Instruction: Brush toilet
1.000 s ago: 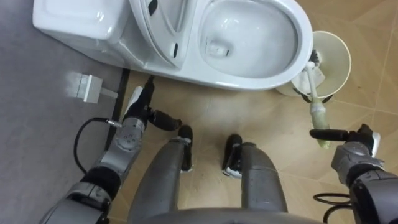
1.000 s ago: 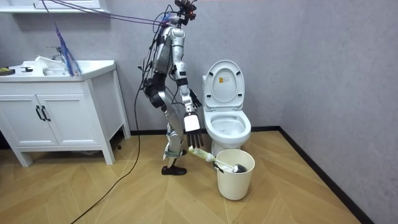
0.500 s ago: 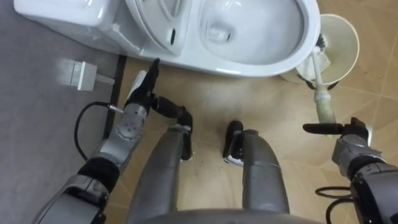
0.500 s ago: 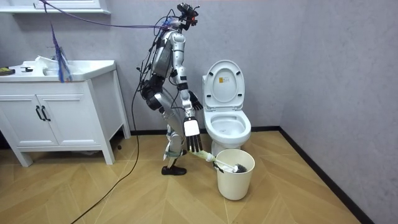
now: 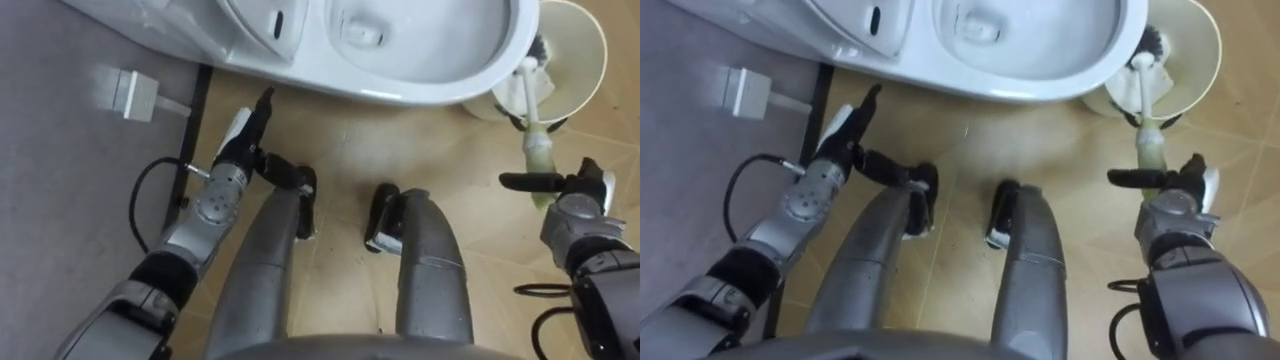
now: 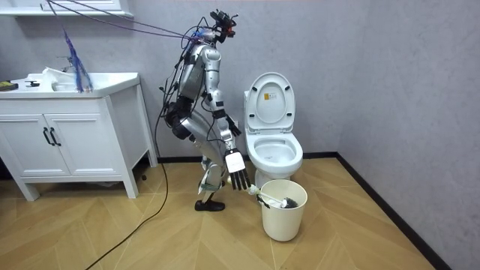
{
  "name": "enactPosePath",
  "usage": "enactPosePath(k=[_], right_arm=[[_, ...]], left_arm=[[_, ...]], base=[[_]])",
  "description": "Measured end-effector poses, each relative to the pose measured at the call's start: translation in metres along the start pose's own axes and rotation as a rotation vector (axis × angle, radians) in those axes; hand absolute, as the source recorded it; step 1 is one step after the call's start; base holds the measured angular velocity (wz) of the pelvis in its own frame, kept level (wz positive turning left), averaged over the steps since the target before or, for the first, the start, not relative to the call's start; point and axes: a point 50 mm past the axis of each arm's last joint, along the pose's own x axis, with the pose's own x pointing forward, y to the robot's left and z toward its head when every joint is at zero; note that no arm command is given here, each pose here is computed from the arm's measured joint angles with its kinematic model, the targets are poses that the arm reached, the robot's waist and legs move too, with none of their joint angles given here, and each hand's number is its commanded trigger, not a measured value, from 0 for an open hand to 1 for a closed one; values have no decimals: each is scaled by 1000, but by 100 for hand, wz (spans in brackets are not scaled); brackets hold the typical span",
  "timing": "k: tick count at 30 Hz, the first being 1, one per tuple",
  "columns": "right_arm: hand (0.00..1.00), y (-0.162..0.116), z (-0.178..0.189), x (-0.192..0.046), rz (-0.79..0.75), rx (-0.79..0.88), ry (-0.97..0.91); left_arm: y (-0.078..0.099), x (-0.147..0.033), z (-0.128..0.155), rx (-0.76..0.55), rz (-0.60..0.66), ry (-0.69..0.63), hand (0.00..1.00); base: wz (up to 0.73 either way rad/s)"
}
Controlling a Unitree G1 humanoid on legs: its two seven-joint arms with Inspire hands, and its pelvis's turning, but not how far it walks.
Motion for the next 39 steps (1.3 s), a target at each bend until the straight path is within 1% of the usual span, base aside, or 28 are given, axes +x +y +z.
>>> enactPosePath(k=[8,17,22,32,39], right_arm=[[0,0,0,0,9,-1,-7],[0,-10,-8,3,22,-35,31],[0,-16,0,6,43,-42,25],[0,-16,7,7,64,-43,8],[0,-13,12,7,79,-128,-20]], left_arm=[[-2,0,1,5,-7,-5,0],[2,0,2,-9,12,-6,0],[3,-1,6,-11,15,-20,0],[6,-3,7,-7,24,-33,0],[12,-6,0,9,33,-14,0]], base=[[1],[5],[8],[2],[4]])
